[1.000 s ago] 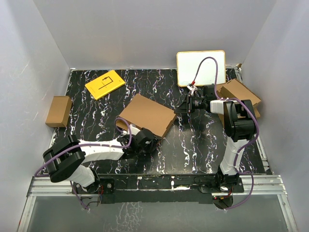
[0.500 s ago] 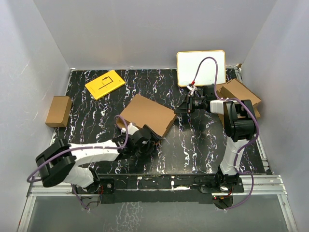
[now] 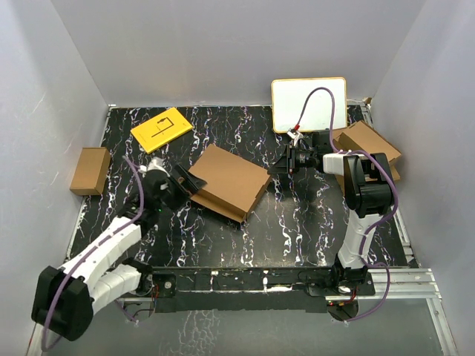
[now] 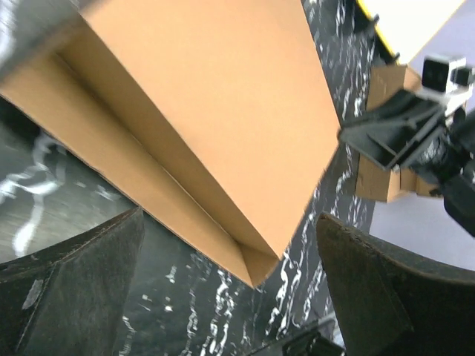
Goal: Fold the paper box
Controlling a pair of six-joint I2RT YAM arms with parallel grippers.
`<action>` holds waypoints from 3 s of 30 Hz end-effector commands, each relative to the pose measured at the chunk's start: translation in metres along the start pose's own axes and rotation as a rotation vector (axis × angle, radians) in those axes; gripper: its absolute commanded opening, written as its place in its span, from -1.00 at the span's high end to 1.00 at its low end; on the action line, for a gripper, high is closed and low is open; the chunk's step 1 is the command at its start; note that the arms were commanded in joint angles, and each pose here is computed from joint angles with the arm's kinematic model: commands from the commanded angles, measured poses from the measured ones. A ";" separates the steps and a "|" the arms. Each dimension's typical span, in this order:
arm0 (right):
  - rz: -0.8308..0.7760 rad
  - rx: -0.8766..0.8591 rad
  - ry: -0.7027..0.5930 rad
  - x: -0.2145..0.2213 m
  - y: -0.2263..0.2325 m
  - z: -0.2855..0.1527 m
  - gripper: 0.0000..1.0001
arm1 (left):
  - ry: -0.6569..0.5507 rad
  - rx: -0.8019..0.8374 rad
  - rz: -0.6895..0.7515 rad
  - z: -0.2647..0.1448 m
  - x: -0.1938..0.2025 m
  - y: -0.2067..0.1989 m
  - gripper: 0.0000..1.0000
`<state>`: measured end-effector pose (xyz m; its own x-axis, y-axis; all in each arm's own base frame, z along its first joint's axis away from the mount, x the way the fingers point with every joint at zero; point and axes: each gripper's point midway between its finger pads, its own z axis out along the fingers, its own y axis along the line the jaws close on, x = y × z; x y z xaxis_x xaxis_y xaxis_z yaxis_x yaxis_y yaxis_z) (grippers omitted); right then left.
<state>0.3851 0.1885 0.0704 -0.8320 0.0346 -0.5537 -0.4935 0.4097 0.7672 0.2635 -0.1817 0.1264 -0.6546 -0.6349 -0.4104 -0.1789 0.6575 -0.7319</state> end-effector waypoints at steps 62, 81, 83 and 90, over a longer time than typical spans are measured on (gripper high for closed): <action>0.006 0.047 0.061 0.018 -0.016 0.014 0.53 | 0.028 -0.055 -0.326 0.071 -0.079 0.095 0.22; 0.000 0.040 0.062 0.017 -0.013 0.015 0.53 | 0.015 -0.043 -0.291 0.052 -0.078 0.086 -0.35; 0.001 0.039 0.064 0.017 -0.013 0.015 0.53 | -0.001 -0.042 -0.282 0.042 -0.076 0.083 -0.56; 0.000 0.039 0.063 0.017 -0.013 0.015 0.53 | 0.001 0.024 -0.335 0.011 -0.050 0.067 -0.81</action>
<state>0.3808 0.1980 0.0704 -0.8383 0.0013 -0.5452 -0.5013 0.3910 0.7719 0.3170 -0.0980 0.0879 -0.5567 -0.8057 -0.2026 -0.3535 0.4504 -0.8199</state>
